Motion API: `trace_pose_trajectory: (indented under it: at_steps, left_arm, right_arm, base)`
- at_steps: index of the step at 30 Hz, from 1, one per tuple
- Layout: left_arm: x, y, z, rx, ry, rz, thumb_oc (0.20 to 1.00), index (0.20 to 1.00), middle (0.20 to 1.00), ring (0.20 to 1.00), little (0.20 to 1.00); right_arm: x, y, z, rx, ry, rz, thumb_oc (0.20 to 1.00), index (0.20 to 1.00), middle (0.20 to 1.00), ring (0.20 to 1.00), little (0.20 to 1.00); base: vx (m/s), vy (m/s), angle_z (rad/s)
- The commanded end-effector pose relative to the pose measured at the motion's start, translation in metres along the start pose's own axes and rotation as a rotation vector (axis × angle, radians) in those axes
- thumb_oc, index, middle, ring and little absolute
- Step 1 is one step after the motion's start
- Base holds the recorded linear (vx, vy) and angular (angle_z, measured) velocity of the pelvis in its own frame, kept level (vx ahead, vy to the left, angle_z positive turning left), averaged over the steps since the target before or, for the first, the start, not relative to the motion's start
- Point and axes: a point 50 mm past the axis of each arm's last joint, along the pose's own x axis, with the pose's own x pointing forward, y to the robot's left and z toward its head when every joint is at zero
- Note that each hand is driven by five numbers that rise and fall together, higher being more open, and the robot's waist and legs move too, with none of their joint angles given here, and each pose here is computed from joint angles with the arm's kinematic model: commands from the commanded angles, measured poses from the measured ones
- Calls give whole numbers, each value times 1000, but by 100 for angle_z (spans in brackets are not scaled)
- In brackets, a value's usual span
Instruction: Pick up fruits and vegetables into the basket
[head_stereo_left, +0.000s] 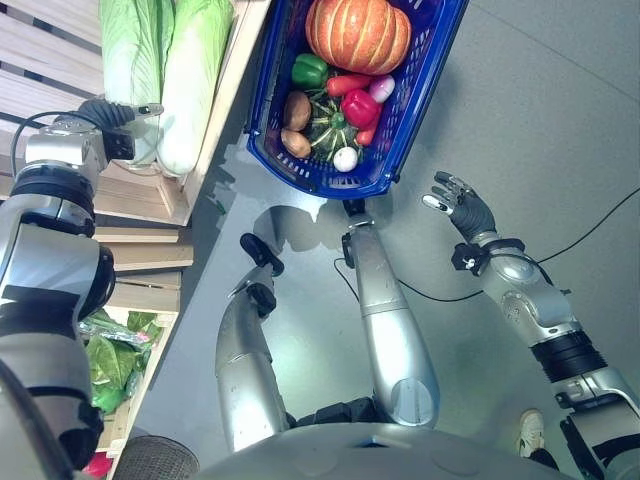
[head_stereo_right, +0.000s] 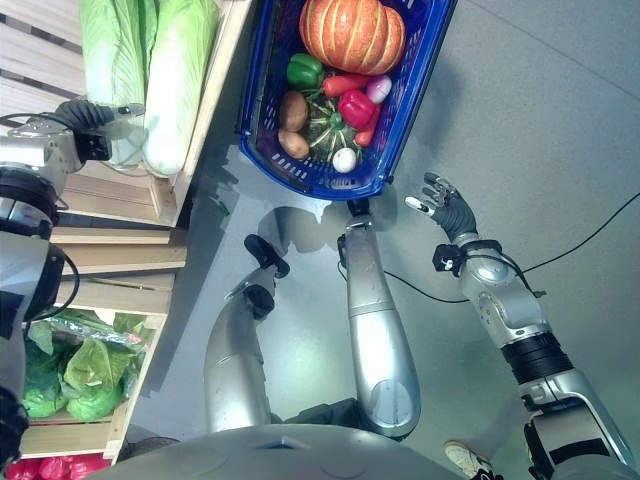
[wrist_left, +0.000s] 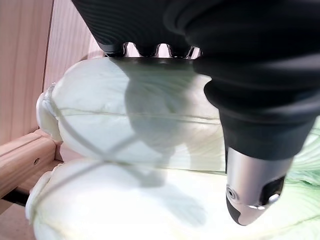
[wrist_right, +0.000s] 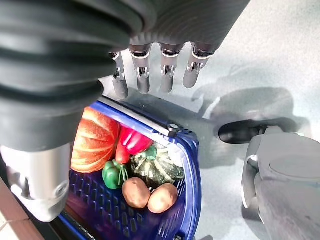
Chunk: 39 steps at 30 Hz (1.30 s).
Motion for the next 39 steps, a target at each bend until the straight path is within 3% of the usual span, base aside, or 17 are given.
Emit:
trace_pose_trajectory:
  at_steps: [1, 2, 8, 19, 28, 39]
  left_arm:
    - [-2, -147, -75, -154, 216, -556, 272, 272, 272, 272, 272]
    - [-1, -148, -68, -182, 162, -527, 200, 200, 200, 200, 200]
    - [-5, -143, -47, -290, -103, -476, 200, 200, 200, 200, 200]
    - [-30, -119, -36, -295, -498, -308, 200, 200, 200, 200, 200]
    - [-76, -123, 2, -247, -887, -124, 200, 200, 200, 200, 200]
    - [-108, -155, 28, 47, -1148, -94, 200, 200, 200, 200, 200]
  right_arm:
    - [-2, 13, 13, 19, -67, 58, 1000, 1000, 1000, 1000, 1000]
    - [-2, 14, 14, 16, -73, 60, 1000, 1000, 1000, 1000, 1000]
    - [-15, 10, 25, -28, -176, 56, 1000, 1000, 1000, 1000, 1000]
    - [-34, 14, 88, -122, -561, 139, 1000, 1000, 1000, 1000, 1000]
    - [-19, 52, 132, 120, -714, 131, 1000, 1000, 1000, 1000, 1000]
    - [3, 125, 134, 511, -530, 335, 1000, 1000, 1000, 1000, 1000]
  base:
    - [0, 0, 0]
    - [0, 0, 0]
    - [7, 8, 2]
    - [1, -17, 9]
    - [-9, -113, 14]
    - [-19, -148, 15]
